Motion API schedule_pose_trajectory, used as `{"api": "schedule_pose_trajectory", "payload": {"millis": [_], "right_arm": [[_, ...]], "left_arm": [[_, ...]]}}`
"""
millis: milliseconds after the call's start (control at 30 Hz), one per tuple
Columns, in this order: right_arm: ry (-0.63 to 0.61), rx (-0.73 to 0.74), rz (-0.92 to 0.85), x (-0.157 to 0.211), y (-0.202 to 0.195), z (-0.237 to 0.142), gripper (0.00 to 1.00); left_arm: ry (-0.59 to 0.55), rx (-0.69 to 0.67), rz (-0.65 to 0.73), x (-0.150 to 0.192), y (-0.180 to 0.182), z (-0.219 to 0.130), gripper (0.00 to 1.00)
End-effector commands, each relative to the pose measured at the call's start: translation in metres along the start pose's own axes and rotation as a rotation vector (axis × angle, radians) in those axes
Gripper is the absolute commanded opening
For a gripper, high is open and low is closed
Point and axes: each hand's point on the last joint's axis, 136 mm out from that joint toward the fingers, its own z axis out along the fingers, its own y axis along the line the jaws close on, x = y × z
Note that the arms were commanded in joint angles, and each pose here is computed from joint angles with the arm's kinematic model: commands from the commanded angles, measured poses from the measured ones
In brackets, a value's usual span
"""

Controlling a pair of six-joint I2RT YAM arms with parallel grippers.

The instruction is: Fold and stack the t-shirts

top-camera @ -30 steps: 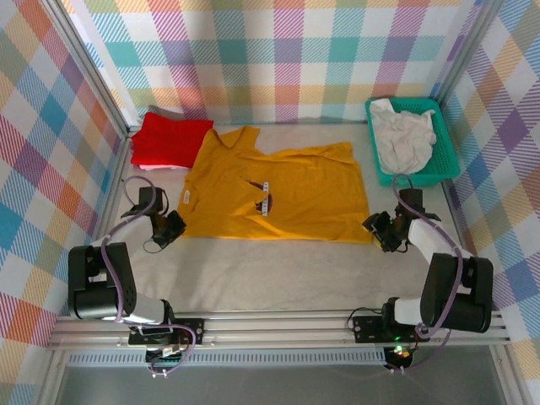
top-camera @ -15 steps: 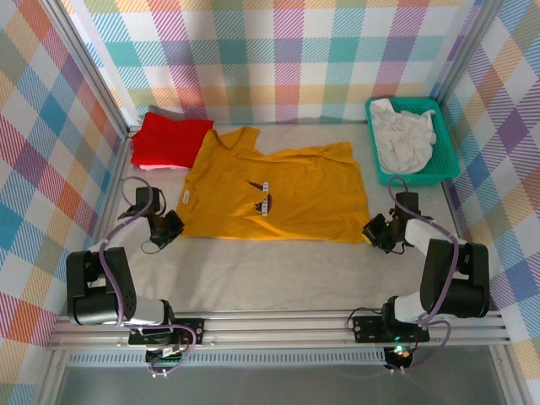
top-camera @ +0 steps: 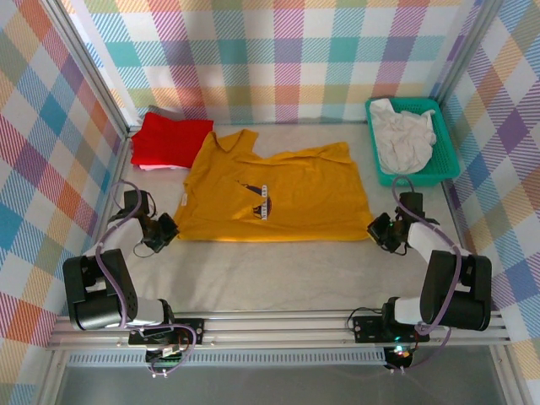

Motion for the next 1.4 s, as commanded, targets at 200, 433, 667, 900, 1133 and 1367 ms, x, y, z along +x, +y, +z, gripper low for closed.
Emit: {"api": "schedule_pose_trajectory", "payload": {"millis": [200,433,667,900,1133,1367], "right_arm": [[0.043,0.059,0.081,0.034,-0.032,-0.008,0.03],[0.026,0.053,0.139,0.041,-0.037,-0.014,0.03],[0.014,0.046,0.167,0.049,-0.041,-0.02,0.1],[-0.104,0.002,0.12,0.034,-0.024,-0.053,0.46],[-0.263,-0.182,-0.238,-0.01,0.085,-0.094,0.52],[-0.128,-0.278,-0.554,-0.014,0.222,-0.052,0.53]], "left_arm": [[0.075,-0.025,-0.056,0.041,0.021,-0.007,0.0],[0.052,-0.008,-0.151,0.059,0.029,-0.013,0.0],[-0.017,-0.029,-0.162,0.057,0.037,-0.023,0.21],[-0.171,0.001,-0.117,0.034,0.024,-0.057,0.6],[-0.265,0.053,0.2,-0.029,-0.082,-0.094,0.53],[-0.26,0.217,0.368,-0.09,-0.253,-0.045,0.59]]}}
